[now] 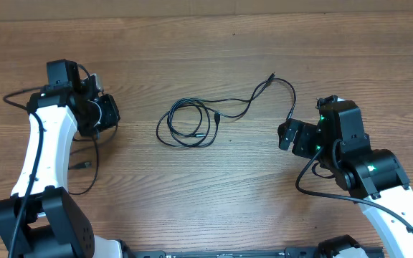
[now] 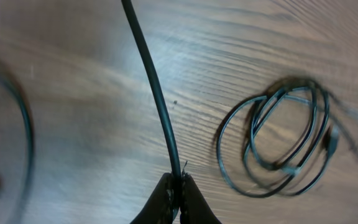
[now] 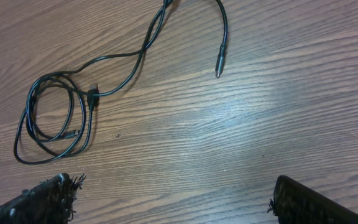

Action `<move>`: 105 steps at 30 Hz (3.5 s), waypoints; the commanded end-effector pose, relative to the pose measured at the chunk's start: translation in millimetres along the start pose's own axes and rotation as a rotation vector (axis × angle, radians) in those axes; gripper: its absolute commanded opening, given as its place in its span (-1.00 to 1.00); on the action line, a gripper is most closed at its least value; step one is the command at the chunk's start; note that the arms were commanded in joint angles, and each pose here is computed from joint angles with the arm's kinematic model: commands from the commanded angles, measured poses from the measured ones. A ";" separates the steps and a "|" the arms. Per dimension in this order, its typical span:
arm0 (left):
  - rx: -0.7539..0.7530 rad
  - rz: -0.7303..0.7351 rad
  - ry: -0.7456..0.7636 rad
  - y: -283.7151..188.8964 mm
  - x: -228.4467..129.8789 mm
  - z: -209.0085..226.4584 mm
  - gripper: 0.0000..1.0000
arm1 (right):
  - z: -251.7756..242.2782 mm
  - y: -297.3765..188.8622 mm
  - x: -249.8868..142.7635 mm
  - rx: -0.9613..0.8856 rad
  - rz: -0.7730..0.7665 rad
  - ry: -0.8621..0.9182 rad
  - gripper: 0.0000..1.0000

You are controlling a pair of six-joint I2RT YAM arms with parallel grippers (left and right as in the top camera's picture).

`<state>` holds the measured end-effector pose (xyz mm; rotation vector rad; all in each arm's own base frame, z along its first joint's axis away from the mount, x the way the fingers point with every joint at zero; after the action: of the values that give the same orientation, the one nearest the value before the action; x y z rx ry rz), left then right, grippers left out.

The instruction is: Untangle cables

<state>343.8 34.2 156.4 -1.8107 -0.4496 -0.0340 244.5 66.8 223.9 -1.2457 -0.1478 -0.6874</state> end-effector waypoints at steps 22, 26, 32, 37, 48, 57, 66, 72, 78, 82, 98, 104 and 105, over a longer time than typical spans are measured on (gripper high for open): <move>0.788 -0.029 -0.837 29.1 -101.9 101.5 -0.91 | 1.6 -2.6 3.7 0.009 -0.013 0.001 1.00; 0.860 -0.039 -0.807 39.0 -122.7 114.6 -0.91 | 1.6 -2.6 3.7 0.009 -0.013 0.001 1.00; 0.889 -0.104 -0.716 50.0 -125.1 131.4 -0.91 | 1.6 -2.6 3.7 0.009 -0.013 0.001 1.00; 0.905 -0.174 -0.713 47.2 -114.9 152.0 -0.91 | 1.6 -2.6 3.7 0.009 -0.013 0.001 1.00; 0.968 -0.297 -0.828 12.6 -105.2 236.9 -0.92 | 1.6 -2.6 3.7 0.009 -0.013 0.001 1.00; 0.935 -0.425 -0.852 -17.4 -71.5 263.6 -0.91 | 1.6 -2.6 3.7 0.009 -0.013 0.001 1.00; 0.817 -0.392 -0.854 -45.6 -36.6 252.2 -0.60 | 1.5 -2.6 3.8 0.009 -0.014 0.001 1.00; 0.481 -0.305 -0.868 -64.7 -6.4 212.0 0.95 | 1.5 -2.6 3.8 0.009 -0.014 0.001 1.00; -0.123 -0.188 -0.626 -40.9 8.9 133.6 0.99 | 1.5 -2.6 3.8 0.009 -0.014 0.001 1.00; -0.046 -0.085 -0.644 -36.1 -10.6 127.0 1.00 | 1.5 -2.6 3.8 0.009 -0.014 0.001 1.00; 0.194 -0.303 -0.930 -138.0 -136.7 75.0 -0.83 | 1.5 -2.6 3.8 0.009 -0.014 0.001 1.00; 0.341 -0.197 -1.379 -82.8 -199.9 92.4 -0.91 | 1.6 -2.6 3.7 0.009 -0.013 0.001 0.99; 0.350 -0.178 -1.417 -74.6 -204.9 94.1 -0.91 | 1.5 -2.6 3.8 0.009 -0.014 0.001 1.00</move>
<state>126.9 78.9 177.3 -1.3806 -1.3579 0.9183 244.6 66.8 223.9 -1.2460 -0.1478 -0.6876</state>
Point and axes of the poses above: each gripper's point midway between its finger pads, its own y axis out along the fingers, its own z axis along the line the jaws close on, x = y × z, the point moved 5 cm from there along -y, back along the fingers, and after that the axes turned 7 degrees about y, right-handed, at the moved point
